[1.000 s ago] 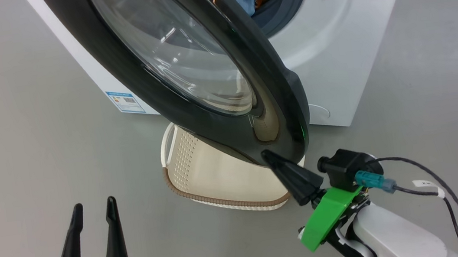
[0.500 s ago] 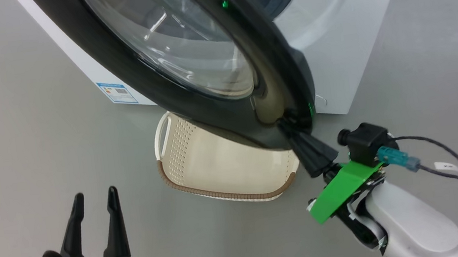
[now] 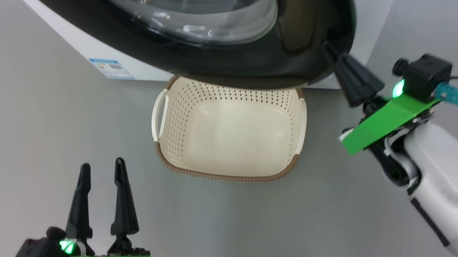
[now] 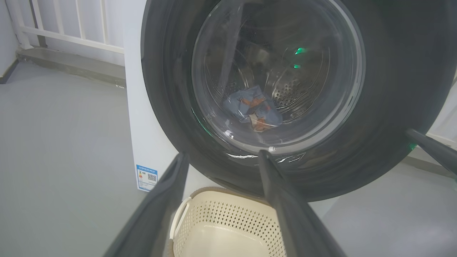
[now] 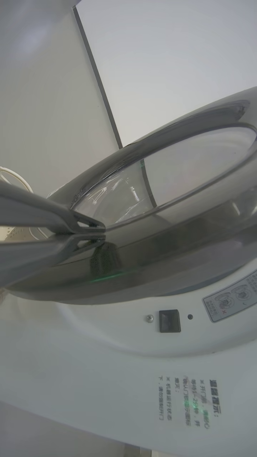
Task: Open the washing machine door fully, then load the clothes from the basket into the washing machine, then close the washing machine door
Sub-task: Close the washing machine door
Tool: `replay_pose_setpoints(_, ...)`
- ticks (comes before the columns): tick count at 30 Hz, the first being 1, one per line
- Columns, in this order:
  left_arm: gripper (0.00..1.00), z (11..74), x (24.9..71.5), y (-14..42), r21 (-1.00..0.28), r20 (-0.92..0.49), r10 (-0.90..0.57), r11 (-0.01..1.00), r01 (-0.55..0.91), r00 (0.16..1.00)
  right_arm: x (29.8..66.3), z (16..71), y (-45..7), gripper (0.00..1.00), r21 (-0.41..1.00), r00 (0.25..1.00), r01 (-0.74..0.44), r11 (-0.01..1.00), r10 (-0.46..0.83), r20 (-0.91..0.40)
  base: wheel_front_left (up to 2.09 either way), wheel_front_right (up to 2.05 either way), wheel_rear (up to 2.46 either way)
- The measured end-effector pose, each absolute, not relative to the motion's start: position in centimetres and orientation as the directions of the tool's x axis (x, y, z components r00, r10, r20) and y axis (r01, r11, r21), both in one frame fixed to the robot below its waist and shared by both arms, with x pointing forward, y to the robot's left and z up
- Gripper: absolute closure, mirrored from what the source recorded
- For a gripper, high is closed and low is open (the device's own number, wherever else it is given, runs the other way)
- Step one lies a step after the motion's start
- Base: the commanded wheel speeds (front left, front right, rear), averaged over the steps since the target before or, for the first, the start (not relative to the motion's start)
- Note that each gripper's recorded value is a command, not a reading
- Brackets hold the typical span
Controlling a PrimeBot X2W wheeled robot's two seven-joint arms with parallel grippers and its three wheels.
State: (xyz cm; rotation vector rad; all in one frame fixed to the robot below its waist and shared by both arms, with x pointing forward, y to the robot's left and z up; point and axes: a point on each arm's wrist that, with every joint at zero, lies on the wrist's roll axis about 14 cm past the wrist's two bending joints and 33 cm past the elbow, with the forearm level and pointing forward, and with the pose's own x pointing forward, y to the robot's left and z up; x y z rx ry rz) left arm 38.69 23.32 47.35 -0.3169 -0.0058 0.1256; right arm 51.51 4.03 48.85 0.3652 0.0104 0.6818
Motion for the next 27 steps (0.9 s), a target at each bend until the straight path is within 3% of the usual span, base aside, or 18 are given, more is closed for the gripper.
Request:
replay_pose_setpoints(19,0.00,46.7,40.9,23.7,-0.305,-0.022,0.137,0.943,-0.137,0.990,59.2,49.5,2.2,1.00,0.349,0.839,-0.544,0.763,0.512,0.186,0.00,0.00,0.00)
replay_pose_setpoints(27,0.00,46.6,41.4,23.6,-0.303,-0.022,0.133,0.944,-0.133,0.991,59.8,49.4,2.5,1.00,0.352,0.842,-0.539,0.765,0.504,0.193,0.00,0.00,0.00)
